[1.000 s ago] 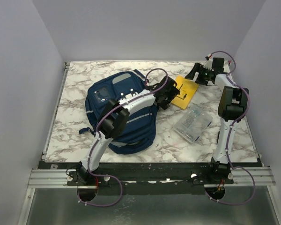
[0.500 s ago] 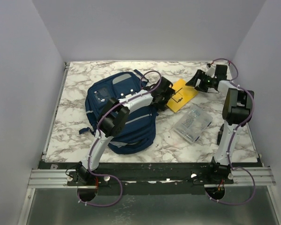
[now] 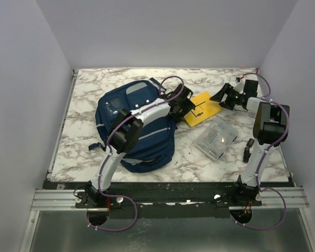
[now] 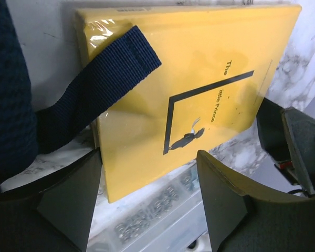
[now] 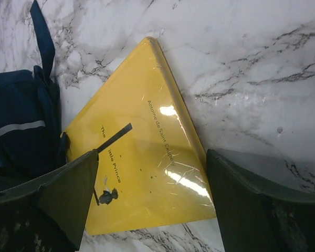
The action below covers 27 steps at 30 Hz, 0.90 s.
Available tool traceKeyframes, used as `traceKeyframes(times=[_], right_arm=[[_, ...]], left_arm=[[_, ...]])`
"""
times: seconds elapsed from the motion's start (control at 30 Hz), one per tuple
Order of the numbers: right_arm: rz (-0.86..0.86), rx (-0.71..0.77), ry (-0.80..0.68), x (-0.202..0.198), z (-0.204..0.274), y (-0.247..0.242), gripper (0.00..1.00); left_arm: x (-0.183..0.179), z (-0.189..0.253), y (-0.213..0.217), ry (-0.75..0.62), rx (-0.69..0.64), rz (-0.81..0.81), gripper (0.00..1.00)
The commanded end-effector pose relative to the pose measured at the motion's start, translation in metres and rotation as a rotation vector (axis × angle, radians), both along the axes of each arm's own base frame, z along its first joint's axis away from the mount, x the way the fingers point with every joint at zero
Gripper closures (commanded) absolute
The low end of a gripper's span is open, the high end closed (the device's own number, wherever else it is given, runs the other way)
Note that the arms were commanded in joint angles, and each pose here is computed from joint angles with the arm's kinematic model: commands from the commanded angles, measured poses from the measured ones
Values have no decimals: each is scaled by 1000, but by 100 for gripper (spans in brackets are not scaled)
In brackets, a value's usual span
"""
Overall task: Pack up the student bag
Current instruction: Pick up the book from the center of the board.
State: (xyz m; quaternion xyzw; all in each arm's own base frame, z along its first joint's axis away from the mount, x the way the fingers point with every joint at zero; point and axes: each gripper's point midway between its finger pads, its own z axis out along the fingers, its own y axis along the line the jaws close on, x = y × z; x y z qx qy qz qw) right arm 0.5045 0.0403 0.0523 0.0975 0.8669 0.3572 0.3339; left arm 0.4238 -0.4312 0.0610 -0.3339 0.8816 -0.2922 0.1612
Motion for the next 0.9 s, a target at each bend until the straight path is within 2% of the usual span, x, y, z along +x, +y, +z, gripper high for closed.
traceKeyframes(times=[0.0,0.4,0.67,0.87], right_arm=[[121,215,103,-39,17,53,17],[108,197,126,-54,9,65,19],[228,188,146,-77,2,121,19],[279,181,146,-102,5,149,20]], left_arm=[[0,127,-35,-275,-162,-130,28],[-21,160,-41,-312,-176,-235,29],[-43,147,-8,-301,-94,-216,28],[-62,134,37,-315,13,-184,28]])
